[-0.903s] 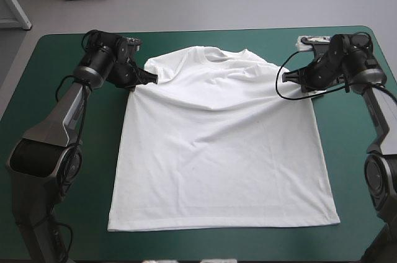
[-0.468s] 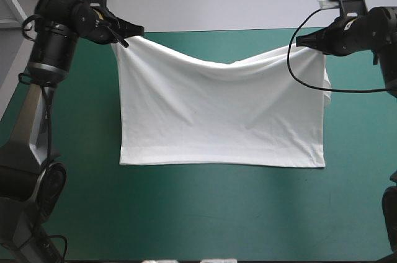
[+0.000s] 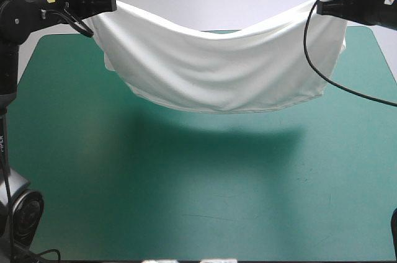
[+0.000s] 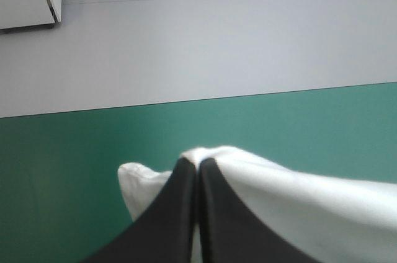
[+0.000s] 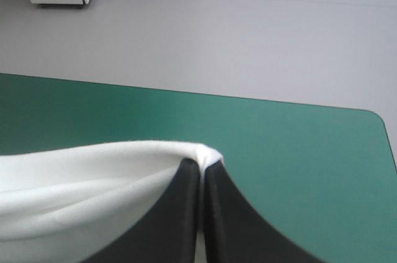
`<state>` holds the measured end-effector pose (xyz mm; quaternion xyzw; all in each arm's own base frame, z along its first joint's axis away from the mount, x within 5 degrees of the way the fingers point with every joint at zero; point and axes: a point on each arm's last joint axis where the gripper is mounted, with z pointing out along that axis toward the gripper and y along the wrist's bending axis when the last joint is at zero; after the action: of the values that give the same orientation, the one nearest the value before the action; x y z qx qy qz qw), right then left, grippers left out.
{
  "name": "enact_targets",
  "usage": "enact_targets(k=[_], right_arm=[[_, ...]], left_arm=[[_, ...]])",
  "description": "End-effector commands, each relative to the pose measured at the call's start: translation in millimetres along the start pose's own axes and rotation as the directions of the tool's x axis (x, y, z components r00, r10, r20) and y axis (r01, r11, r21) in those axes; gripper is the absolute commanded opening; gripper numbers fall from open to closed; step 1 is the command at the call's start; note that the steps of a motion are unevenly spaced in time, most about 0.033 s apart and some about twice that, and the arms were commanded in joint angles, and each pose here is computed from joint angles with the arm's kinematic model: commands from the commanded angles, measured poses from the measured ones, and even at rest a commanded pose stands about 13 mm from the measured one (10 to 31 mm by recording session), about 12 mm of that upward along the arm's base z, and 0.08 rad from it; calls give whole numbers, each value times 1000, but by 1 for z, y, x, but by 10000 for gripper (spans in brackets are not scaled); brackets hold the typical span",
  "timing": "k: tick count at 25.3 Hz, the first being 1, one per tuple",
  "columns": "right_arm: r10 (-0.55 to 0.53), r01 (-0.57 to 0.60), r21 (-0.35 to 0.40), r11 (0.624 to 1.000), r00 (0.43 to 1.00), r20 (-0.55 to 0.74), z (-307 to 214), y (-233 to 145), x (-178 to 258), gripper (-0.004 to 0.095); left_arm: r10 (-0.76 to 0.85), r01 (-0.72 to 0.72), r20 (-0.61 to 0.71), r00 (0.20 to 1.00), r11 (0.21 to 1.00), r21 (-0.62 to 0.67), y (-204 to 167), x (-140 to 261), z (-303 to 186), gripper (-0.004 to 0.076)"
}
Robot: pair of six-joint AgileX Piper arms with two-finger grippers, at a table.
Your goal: Fold the cloth
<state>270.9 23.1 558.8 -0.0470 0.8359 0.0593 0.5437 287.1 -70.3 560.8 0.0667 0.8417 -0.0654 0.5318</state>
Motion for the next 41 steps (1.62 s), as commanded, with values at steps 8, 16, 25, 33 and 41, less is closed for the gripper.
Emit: enact_targets(k=[8, 16, 25, 33, 41], right_arm=[[-25, 23, 16, 1000, 989, 147, -3, 0, -17, -13], [-34, 22, 53, 998, 969, 245, 77, -12, -23, -13], [-51, 35, 65, 997, 961, 273, 117, -17, -27, -13], [36, -25, 52, 998, 975, -219, 182, -23, 48, -13], [107, -95, 51, 994, 824, -557, 216, -23, 141, -13]], left_arm=[[-4, 1, 131, 991, 1000, 22, -2, -13, -10, -9], [25, -29, 290, 957, 1000, 11, -6, -25, 61, -9], [32, -44, 406, 914, 999, 19, -9, -28, 106, -9], [1, -6, -117, 993, 999, -41, -5, 42, 187, -9], [-76, 27, -492, 867, 994, -105, -1, 137, 228, -9]])
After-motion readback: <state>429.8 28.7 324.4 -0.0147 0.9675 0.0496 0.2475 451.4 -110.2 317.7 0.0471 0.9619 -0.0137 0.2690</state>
